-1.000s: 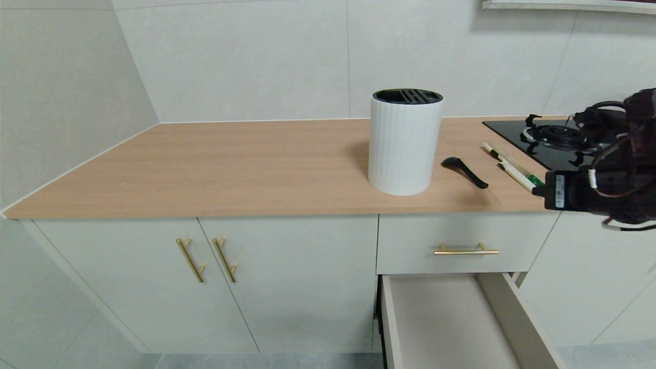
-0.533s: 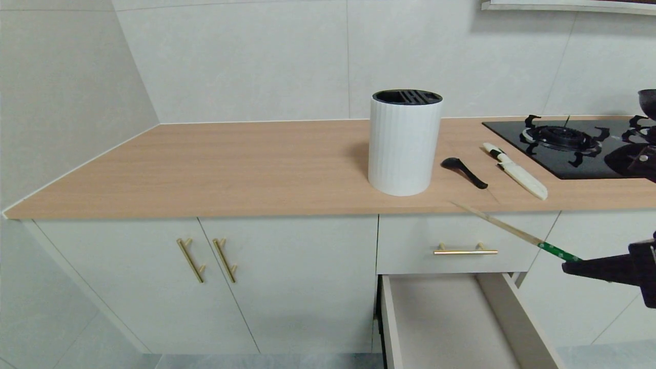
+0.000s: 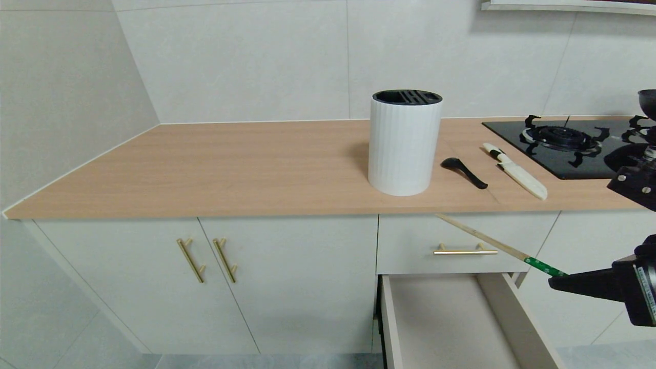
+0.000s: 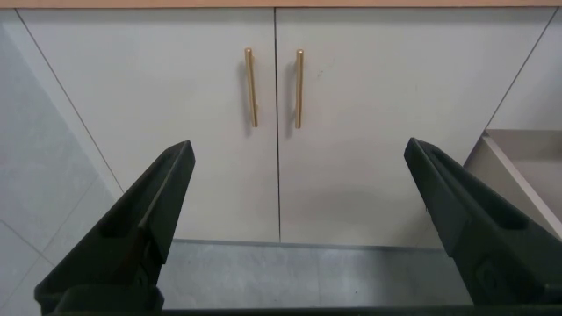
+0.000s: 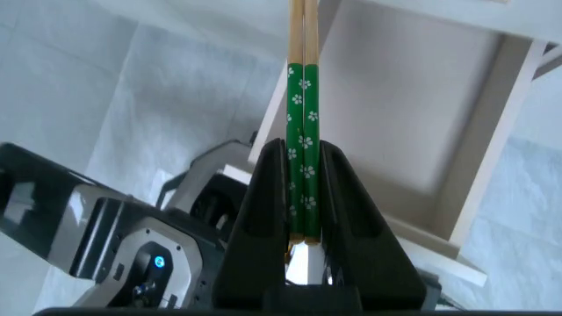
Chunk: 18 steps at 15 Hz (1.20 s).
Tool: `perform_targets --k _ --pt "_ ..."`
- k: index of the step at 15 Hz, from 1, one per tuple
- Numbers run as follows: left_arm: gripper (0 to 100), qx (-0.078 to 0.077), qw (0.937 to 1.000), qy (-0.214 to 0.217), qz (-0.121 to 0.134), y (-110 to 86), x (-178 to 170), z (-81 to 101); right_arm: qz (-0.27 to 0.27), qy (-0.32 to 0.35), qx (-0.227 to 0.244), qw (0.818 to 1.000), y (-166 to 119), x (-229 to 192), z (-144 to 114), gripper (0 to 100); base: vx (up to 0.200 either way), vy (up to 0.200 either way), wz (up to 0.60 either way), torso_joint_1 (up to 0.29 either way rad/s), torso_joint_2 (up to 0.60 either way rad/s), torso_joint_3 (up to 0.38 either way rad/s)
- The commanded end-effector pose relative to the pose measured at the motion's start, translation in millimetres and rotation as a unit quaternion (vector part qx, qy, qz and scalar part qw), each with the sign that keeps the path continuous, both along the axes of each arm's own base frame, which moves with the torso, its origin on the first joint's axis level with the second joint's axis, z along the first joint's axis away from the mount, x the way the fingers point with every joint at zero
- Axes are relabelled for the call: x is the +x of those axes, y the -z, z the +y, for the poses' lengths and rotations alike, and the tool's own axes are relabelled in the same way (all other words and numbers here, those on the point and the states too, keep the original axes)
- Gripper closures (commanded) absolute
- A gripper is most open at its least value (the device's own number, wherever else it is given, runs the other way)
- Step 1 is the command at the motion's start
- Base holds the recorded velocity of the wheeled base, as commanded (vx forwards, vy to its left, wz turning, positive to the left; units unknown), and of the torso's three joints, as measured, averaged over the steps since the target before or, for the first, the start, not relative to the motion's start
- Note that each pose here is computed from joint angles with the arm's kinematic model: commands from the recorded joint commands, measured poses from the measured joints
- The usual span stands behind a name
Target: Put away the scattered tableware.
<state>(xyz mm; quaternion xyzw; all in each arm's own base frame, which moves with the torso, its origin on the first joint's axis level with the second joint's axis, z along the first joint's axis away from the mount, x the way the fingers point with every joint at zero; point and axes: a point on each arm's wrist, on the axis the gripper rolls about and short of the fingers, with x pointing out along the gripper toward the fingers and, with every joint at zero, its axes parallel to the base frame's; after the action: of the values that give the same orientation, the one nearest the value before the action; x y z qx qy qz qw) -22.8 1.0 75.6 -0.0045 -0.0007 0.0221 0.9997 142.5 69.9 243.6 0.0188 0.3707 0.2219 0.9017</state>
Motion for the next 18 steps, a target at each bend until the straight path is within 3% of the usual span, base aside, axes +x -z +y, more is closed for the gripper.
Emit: perform_targets --k 1,14,18 --pt "0 0.0 1.0 0.0 0.0 0.0 0.0 0.0 0.017 -0.002 -0.009 1.0 7.2 5.7 3.2 100 0.0 0.0 0.0 0.0 0.0 0.0" --pt "0 0.0 1.0 0.0 0.0 0.0 0.0 0.0 0.095 -0.021 -0.066 0.993 53.9 37.7 18.9 100 0.0 0.0 0.0 0.0 0.0 0.0" --pt "0 0.0 1.0 0.0 0.0 0.0 0.0 0.0 0.099 -0.02 -0.069 0.992 61.7 43.2 21.5 100 0.0 0.0 0.0 -0.106 0.28 0.182"
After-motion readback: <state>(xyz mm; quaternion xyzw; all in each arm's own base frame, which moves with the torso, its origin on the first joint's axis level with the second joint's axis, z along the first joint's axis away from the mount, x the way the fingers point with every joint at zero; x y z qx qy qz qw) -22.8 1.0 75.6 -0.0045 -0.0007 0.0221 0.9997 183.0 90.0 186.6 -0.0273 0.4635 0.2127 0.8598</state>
